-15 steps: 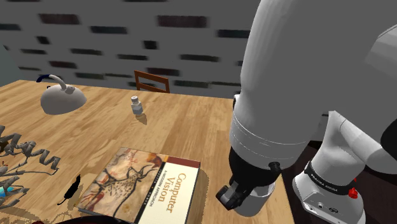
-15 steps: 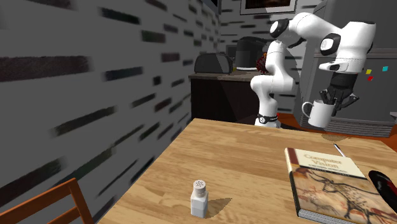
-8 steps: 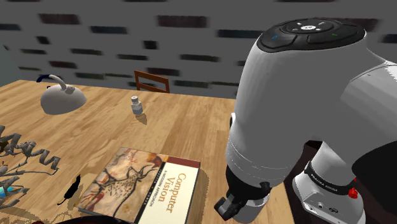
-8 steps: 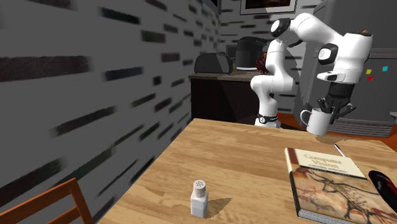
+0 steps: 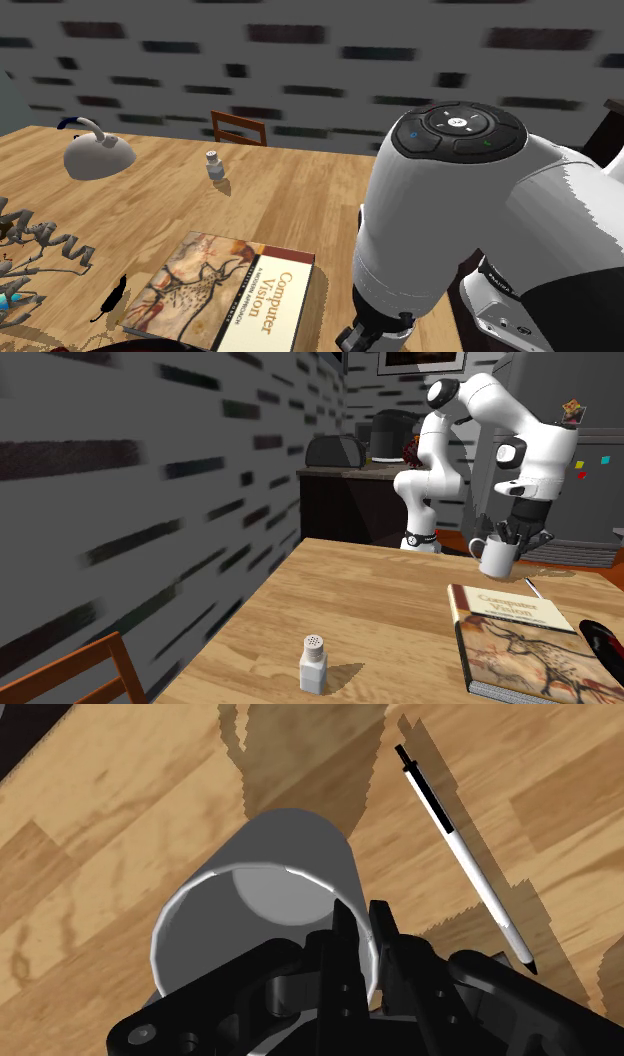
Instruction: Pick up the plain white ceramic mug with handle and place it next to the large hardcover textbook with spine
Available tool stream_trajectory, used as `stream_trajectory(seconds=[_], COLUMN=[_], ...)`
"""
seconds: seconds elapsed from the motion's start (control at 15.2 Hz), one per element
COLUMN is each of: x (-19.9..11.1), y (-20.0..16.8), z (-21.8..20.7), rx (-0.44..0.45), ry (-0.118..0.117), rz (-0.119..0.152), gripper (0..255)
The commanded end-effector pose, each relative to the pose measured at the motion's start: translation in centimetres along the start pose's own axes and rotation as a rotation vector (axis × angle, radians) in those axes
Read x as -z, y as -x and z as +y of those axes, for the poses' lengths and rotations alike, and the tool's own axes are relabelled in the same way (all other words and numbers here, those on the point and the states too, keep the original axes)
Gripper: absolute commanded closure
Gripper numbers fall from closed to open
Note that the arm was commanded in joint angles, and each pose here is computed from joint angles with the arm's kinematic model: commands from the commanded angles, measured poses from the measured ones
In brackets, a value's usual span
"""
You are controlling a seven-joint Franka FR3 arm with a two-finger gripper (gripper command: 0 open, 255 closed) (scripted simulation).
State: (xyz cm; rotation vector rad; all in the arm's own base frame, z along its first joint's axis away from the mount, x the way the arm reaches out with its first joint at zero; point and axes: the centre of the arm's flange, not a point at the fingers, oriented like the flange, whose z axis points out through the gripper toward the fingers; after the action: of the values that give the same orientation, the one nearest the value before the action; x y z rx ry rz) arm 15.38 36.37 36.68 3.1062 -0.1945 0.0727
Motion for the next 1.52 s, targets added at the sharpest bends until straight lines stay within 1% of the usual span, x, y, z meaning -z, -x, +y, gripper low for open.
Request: stream_trajectory(seconds=[0.0, 0.46, 0.53, 0.86, 1.12, 1.45], x=[-0.6, -0.6, -0.6, -0.6, 4.4, 4.4], y=[0.0, 0.0, 0.0, 0.0, 0.0, 0.0], z=[0.0, 0.0, 0.0, 0.0, 0.0, 0.0], rx=[0.0, 0.0, 0.0, 0.0, 0.0, 0.0], ry=[-0.001, -0.001, -0.001, -0.001, -0.001, -0.001], rz=[0.0, 0.0, 0.0, 0.0, 0.0, 0.0], gripper=[255, 255, 0, 0, 0, 0])
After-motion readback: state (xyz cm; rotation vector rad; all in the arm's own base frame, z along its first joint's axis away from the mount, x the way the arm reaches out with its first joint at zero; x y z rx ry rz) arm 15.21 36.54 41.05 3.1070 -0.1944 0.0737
